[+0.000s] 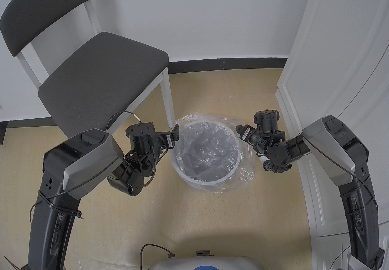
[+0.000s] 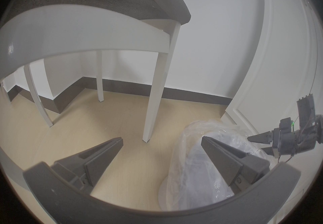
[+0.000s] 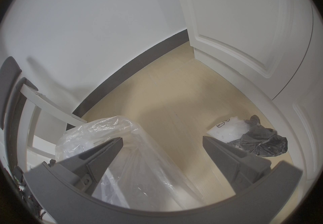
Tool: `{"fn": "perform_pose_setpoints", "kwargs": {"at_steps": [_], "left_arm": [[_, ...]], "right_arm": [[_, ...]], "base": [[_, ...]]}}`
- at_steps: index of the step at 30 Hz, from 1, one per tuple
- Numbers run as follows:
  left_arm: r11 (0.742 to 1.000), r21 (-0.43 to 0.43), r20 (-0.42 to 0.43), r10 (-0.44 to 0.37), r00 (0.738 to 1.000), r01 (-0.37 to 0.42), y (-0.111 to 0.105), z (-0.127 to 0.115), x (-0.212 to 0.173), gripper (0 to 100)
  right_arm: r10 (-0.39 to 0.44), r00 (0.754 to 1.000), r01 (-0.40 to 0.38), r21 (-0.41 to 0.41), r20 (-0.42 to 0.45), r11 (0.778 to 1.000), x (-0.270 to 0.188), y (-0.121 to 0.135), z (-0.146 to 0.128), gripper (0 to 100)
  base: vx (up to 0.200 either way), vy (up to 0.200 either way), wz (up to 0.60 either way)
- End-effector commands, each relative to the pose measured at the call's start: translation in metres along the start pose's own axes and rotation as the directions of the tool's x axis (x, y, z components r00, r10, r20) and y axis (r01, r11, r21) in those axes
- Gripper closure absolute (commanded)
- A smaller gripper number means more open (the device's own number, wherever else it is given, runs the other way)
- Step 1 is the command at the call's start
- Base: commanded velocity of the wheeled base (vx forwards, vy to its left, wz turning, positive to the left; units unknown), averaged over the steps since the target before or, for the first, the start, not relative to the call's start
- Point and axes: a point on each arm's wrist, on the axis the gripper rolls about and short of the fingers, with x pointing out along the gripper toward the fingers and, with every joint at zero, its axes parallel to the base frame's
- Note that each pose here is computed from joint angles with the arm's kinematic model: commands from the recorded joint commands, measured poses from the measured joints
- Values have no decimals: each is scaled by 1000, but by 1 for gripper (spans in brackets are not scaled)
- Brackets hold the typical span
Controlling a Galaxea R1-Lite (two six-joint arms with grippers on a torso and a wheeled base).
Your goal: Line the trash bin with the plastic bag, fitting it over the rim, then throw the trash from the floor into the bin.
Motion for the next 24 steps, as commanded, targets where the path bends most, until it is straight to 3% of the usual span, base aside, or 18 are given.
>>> {"fn": "perform_pose_setpoints", "kwargs": {"at_steps": [1, 16, 24], "left_arm": [[1000, -3, 3, 11, 1000, -11, -1, -9, 7, 0], [989, 9, -6, 149, 989, -149, 7, -32, 34, 0], [986, 7, -6, 166, 986, -166, 14, -34, 39, 0]], "right_arm": [[0, 1000, 0, 14, 1, 1000, 5, -1, -4, 0], [-3, 1000, 2, 66, 24, 998, 19, -5, -6, 0], [2, 999, -6, 95, 44, 996, 26, -4, -7, 0]], "base": [[0, 0, 0], [0, 0, 0], [0, 0, 0]]}}
